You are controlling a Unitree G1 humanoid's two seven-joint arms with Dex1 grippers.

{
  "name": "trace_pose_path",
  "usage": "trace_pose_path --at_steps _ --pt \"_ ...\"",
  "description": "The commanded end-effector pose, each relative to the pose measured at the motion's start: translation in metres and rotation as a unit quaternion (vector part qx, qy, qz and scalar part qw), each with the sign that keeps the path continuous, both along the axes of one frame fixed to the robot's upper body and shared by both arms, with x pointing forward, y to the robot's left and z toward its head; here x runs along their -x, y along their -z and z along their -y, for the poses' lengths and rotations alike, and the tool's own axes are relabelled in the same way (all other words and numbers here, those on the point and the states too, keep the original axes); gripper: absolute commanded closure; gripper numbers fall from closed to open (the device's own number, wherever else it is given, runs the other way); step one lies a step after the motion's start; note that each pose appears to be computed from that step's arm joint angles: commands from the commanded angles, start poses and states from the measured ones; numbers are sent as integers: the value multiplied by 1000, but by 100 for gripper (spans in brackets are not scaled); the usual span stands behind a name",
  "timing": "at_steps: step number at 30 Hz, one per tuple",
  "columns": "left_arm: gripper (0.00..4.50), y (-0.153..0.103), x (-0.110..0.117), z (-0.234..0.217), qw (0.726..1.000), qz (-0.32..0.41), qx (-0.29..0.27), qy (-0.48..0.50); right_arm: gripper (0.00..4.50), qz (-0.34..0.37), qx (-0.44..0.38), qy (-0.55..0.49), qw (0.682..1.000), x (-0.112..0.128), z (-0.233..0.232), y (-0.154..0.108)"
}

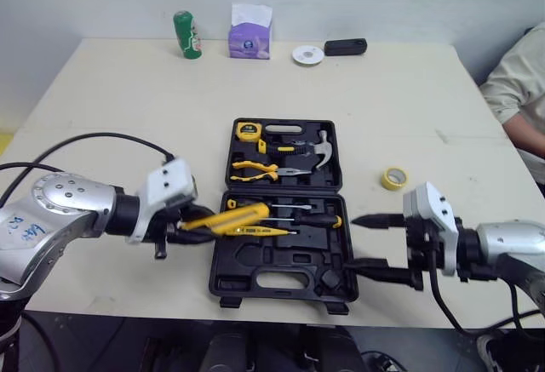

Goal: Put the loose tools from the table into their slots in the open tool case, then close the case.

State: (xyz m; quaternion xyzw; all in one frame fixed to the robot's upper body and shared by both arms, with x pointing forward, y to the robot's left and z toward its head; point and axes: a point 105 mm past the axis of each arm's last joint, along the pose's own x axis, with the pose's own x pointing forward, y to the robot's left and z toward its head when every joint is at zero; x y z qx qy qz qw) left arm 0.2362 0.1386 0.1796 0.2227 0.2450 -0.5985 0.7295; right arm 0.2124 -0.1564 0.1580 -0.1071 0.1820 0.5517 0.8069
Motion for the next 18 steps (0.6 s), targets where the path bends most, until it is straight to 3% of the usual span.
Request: trace_pose_path --at_steps 1,5,9,13,18 --pt "312 -2 0 25 998 3 10 69 0 28 1 -4 1000 10 -3 -12" --pt "312 18 -17 54 996 19 -10 82 0 29 12 15 999 17 0 -8" --pt "312 37 -6 66 992 -32 -31 119 0 3 15 32 999 26 6 -1" --pt "312 52 -26 76 994 -10 -49 96 0 -4 22 47 999 29 10 5" --pt "312 59 -23 75 990 -21 -73 118 0 -14 17 59 998 34 12 8"
